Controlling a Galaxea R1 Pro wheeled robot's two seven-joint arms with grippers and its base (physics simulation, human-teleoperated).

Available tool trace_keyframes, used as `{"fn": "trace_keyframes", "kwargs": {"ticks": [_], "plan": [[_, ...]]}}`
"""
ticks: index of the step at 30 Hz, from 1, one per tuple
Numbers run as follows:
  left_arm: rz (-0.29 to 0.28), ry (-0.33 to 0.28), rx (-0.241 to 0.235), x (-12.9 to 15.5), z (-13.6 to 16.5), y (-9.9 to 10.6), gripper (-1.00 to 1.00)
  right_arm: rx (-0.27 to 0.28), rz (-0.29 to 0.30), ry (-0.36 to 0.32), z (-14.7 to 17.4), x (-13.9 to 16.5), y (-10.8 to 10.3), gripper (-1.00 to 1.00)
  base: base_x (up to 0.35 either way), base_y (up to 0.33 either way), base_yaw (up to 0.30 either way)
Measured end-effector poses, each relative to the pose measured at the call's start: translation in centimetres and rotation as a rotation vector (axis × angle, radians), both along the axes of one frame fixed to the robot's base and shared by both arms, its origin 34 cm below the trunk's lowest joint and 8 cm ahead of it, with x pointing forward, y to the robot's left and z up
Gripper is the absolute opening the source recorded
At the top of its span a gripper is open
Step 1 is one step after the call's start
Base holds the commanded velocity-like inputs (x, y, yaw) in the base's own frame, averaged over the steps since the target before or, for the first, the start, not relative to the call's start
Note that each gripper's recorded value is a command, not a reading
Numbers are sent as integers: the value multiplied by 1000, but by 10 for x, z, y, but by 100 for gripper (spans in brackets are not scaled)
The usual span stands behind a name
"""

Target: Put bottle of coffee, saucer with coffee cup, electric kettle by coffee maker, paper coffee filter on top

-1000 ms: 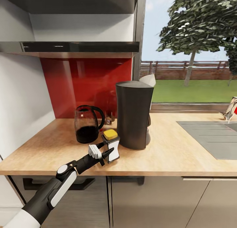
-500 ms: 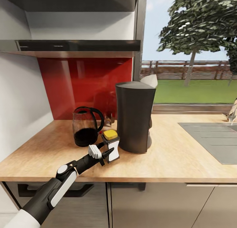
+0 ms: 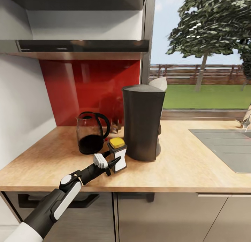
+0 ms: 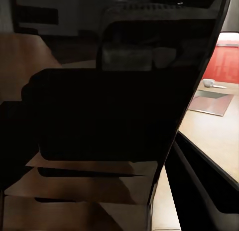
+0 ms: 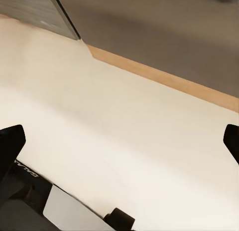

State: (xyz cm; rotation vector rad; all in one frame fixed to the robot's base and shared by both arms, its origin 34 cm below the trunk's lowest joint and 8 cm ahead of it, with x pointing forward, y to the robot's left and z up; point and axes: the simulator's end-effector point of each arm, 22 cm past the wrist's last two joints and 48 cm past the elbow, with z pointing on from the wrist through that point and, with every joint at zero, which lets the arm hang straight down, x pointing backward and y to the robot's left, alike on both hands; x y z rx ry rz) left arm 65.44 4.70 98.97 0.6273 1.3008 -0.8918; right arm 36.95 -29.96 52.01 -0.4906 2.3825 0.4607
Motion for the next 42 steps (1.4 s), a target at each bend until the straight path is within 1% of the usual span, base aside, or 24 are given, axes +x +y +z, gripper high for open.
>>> {"fn": "trace_keyframes", "kwargs": {"ticks": [3,4,42], "plan": [[0,0,0,0,-5,0,-100,0,0,0,-5,0,0,100,0,0,0],[3,2,-8,0,-4,0,-100,-1,-2,-5,-4,3,-2,100,0,0,0],[0,3,-16,0,-2,-4,-100,-3,-1,-5,-4,3,-3,100,0,0,0]]}}
